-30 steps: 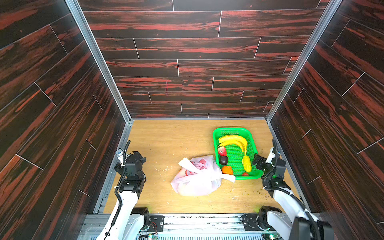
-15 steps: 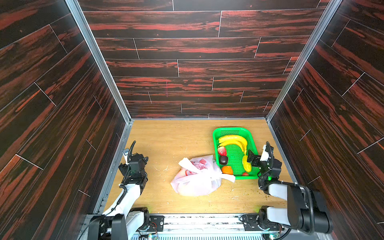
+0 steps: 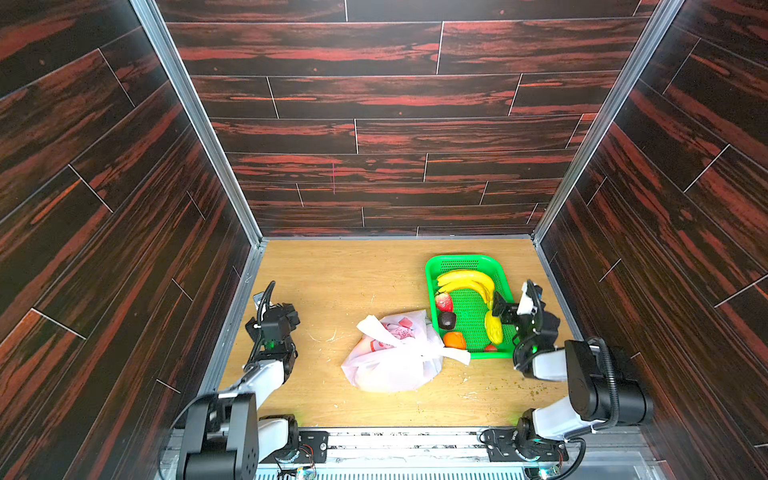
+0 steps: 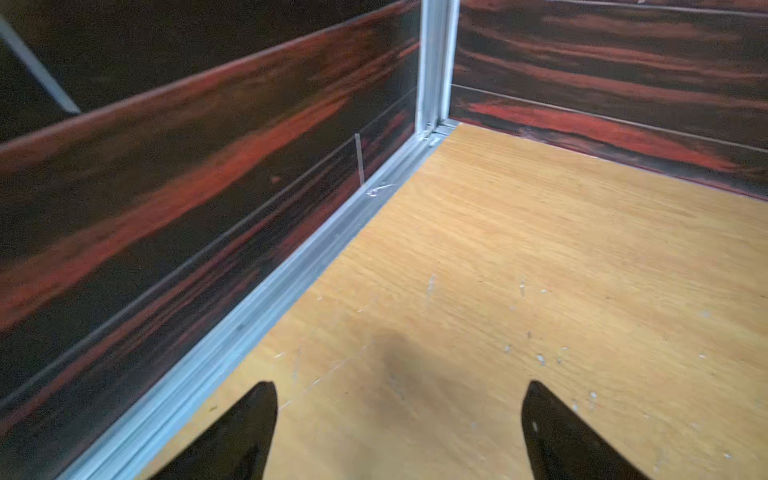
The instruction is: Place the fake fruits into the plastic bag and tie a complex knot
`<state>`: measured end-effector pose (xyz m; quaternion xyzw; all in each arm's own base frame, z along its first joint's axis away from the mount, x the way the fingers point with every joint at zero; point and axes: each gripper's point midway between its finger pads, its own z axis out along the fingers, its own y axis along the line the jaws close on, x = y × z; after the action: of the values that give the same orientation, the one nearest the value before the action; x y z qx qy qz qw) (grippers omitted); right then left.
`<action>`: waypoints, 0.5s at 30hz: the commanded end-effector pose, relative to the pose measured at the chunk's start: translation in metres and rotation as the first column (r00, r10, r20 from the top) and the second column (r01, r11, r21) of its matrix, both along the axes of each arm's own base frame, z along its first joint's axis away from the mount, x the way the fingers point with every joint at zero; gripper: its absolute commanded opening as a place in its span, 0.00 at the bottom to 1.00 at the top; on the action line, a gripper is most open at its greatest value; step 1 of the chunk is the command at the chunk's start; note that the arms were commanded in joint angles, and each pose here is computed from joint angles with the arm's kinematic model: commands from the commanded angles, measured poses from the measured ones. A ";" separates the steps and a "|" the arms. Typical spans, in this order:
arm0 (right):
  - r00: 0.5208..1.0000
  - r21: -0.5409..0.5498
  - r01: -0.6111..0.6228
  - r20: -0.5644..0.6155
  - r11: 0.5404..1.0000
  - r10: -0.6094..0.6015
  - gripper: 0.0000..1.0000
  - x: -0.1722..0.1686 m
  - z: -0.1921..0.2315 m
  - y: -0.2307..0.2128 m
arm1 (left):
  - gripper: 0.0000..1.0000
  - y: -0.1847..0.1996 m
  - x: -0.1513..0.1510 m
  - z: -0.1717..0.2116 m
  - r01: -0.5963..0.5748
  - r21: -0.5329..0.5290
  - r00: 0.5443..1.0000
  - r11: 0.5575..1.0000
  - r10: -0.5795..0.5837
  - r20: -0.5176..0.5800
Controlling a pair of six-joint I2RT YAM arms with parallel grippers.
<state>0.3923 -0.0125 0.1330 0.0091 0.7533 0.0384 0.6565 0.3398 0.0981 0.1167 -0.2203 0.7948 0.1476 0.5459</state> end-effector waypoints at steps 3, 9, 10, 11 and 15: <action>0.997 0.018 0.016 -0.081 1.000 -0.015 0.99 0.001 -0.020 -0.003 | 0.94 -0.016 0.023 0.009 0.113 -0.036 0.991 0.993 -0.109 0.080; 0.997 0.016 0.017 -0.078 1.000 -0.016 0.99 0.001 -0.020 -0.003 | 0.93 -0.035 0.044 -0.010 0.237 -0.050 0.969 0.970 -0.232 0.080; 0.997 0.015 0.018 -0.081 1.000 -0.016 0.99 0.001 -0.020 -0.004 | 0.93 -0.038 0.048 -0.017 0.255 -0.053 0.965 0.966 -0.251 0.077; 0.997 0.016 0.017 -0.081 1.000 -0.015 0.99 0.000 -0.021 -0.003 | 0.93 -0.041 0.053 -0.019 0.278 -0.045 0.958 0.960 -0.273 0.088; 0.997 0.016 0.017 -0.082 1.000 -0.015 0.99 0.000 -0.021 -0.003 | 0.93 -0.049 0.058 -0.025 0.323 -0.056 0.946 0.945 -0.323 0.025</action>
<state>0.3936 -0.0135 0.1297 0.0128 0.7594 0.0386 0.6493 0.3823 0.0573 0.0654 -0.1349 0.8338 0.0475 0.5332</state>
